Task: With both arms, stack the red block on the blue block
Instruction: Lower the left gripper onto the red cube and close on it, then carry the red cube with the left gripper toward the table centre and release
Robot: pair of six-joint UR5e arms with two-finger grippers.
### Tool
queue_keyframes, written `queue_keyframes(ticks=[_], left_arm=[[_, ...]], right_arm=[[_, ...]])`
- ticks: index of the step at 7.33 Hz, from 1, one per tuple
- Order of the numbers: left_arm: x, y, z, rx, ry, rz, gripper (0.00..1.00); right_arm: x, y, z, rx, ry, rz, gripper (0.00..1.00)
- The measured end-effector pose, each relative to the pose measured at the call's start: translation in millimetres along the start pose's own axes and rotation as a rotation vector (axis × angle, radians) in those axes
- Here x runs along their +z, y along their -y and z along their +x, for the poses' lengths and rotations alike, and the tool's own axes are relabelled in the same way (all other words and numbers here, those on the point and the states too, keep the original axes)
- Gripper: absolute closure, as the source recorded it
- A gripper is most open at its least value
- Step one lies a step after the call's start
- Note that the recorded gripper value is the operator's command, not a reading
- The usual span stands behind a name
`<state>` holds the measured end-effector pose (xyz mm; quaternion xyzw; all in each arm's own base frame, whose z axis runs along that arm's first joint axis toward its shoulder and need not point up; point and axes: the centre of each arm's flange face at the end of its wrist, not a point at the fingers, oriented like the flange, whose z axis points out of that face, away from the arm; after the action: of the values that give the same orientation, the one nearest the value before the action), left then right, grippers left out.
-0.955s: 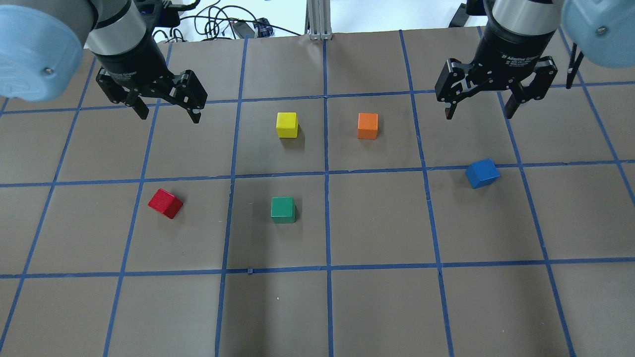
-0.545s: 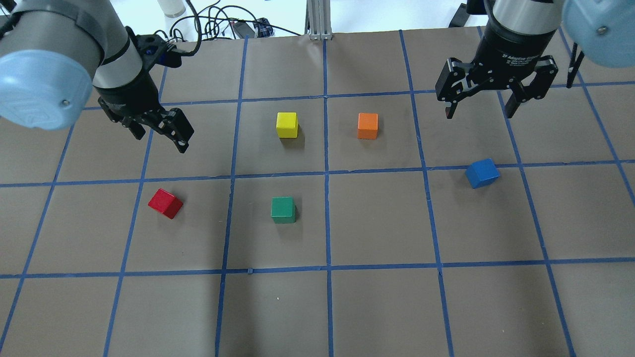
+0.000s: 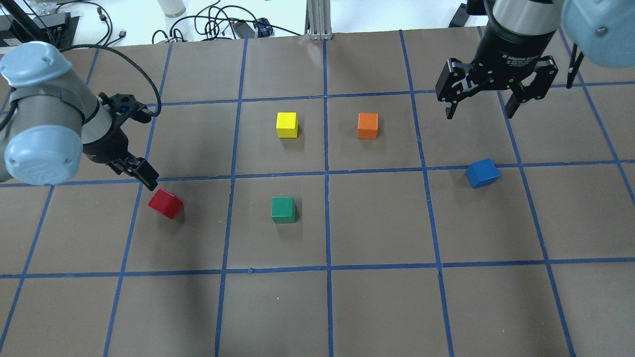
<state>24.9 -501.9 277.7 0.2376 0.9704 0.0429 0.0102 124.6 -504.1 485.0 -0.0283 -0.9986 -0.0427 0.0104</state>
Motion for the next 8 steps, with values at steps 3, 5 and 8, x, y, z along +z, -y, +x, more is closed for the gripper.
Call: queue_keyframes(ticks=[3, 5, 8], left_arm=[[71, -5, 6, 0.008, -0.013, -0.011, 0.75], [87, -3, 7, -0.019, -0.016, -0.017, 1.0], [67, 17, 25, -0.131, 0.001, 0.02, 1.0]], right_arm=[[-1, 0, 0, 0.0, 0.001, 0.002, 0.0], [-1, 0, 0, 0.0, -0.001, 0.002, 0.0], [-1, 0, 0, 0.0, -0.004, 0.004, 0.0]])
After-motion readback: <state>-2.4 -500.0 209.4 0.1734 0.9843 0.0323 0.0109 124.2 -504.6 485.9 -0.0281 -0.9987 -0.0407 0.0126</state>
